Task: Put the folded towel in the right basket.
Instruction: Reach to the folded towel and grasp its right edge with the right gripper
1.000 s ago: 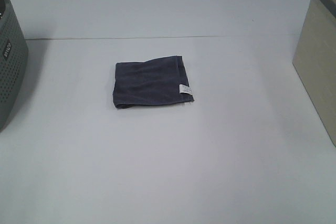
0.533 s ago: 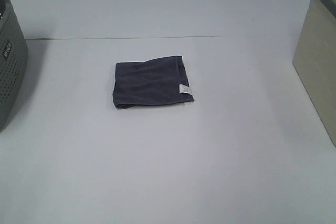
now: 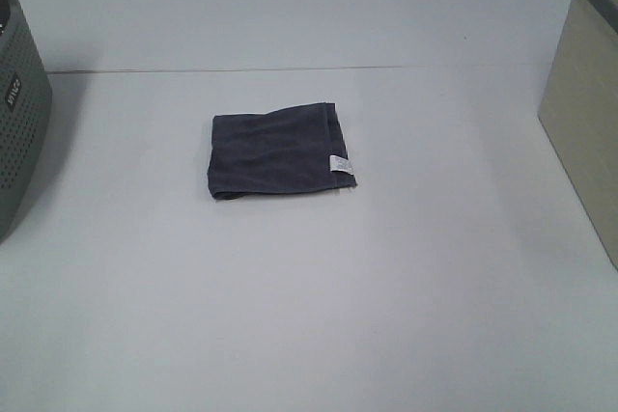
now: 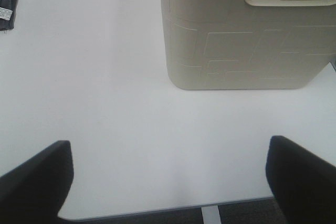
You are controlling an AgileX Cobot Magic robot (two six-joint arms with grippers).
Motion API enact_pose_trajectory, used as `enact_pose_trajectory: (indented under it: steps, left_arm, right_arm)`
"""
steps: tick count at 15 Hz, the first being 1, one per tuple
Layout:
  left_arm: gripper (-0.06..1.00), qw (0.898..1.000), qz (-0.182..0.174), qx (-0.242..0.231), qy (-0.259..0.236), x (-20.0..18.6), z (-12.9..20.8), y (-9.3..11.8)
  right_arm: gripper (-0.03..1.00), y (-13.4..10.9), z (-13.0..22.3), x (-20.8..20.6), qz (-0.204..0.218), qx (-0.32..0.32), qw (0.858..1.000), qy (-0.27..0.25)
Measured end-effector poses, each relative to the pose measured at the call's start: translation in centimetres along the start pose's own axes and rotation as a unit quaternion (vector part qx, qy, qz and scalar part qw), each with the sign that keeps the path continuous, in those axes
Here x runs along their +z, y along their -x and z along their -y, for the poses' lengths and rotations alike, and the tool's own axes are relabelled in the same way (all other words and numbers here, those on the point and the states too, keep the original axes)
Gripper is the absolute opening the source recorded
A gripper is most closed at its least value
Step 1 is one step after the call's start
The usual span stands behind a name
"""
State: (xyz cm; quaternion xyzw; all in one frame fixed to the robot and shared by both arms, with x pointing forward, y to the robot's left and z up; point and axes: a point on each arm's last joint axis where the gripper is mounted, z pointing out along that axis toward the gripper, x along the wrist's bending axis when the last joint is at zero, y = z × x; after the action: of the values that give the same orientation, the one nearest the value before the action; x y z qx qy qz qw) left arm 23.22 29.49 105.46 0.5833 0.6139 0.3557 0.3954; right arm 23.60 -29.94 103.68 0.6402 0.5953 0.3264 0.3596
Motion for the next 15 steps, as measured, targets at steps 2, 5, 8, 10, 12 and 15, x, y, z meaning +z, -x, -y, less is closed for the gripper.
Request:
enact_pose_trajectory:
  steps: [2, 5, 8, 10, 12, 15]
  left_arm:
    - [0.99, 1.000, 0.000, 0.000, 0.000, 0.00, 0.00, 0.01]
    - [0.99, 1.000, 0.000, 0.000, 0.000, 0.00, 0.00, 0.01]
    - [0.99, 1.000, 0.000, 0.000, 0.000, 0.00, 0.00, 0.01]
    - [0.99, 1.000, 0.000, 0.000, 0.000, 0.00, 0.00, 0.01]
    - [0.99, 1.000, 0.000, 0.000, 0.000, 0.00, 0.00, 0.01]
    - [0.99, 1.000, 0.000, 0.000, 0.000, 0.00, 0.00, 0.01]
  right_arm:
    - [0.96, 0.00, 0.00, 0.00, 0.000, 0.000, 1.000, 0.000]
    - [0.96, 0.00, 0.00, 0.00, 0.000, 0.000, 1.000, 0.000]
    - [0.96, 0.00, 0.00, 0.00, 0.000, 0.000, 1.000, 0.000]
    - [0.96, 0.00, 0.00, 0.00, 0.000, 0.000, 1.000, 0.000]
    - [0.96, 0.00, 0.00, 0.00, 0.000, 0.000, 1.000, 0.000]
    - [0.96, 0.00, 0.00, 0.00, 0.000, 0.000, 1.000, 0.000]
